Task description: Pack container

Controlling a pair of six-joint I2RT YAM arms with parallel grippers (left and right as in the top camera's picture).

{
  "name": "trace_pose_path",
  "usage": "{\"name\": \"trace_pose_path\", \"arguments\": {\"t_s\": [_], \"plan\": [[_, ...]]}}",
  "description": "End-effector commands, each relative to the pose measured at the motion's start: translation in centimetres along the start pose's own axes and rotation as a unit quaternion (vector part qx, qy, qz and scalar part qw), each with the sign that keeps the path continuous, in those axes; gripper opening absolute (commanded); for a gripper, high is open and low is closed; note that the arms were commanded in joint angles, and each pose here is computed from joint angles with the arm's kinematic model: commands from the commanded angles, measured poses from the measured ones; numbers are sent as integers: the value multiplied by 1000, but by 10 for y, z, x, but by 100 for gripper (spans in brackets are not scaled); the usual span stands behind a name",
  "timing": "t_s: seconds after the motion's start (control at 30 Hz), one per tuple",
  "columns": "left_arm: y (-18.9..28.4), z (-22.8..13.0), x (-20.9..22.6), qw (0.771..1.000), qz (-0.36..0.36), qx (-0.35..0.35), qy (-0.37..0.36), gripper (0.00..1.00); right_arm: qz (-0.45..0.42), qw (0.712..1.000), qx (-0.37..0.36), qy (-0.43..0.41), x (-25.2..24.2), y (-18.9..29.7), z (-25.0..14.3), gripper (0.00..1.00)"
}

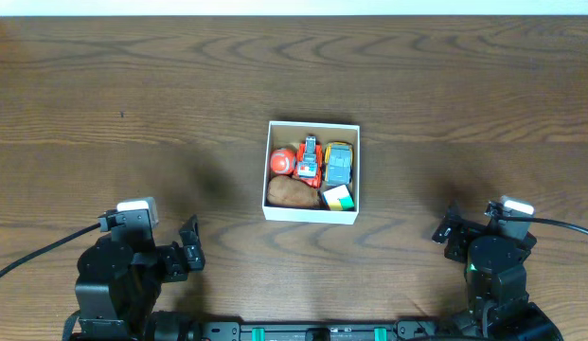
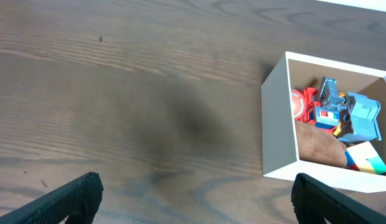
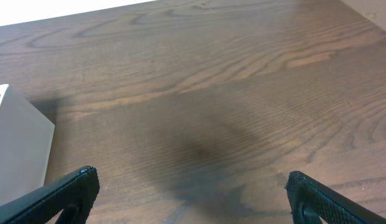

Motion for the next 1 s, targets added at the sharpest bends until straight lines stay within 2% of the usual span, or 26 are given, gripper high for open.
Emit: {"name": "trace_pose_path", "arguments": {"t_s": [0.0,0.63,0.73,0.83,0.97], "plan": [[-1,-1,-1,1000,-5,6,3,98,2,1000,4,-2,1,-1,-2,99],[-1,-1,-1,1000,-5,6,3,98,-11,1000,-6,-23,-8,3,-2,99],[-1,-1,-1,1000,-5,6,3,98,26,999,-12,-39,-10,9,-3,99],[-1,-1,-1,1000,-5,6,3,98,81,996,-23,19,-6,11,-10,99],[-1,-1,-1,1000,-5,6,3,98,144,982,-79,90,2,2,-20,99]]}}
Point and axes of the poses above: each gripper's point midway between its finger pads, its own y axis back along the fingers, its own x axis along the line the jaws close on, z = x × y, the point moved 10 cm from there along y, back along the fingers, and after that the axes turned 5 degrees about y, right-handed, at the moved point
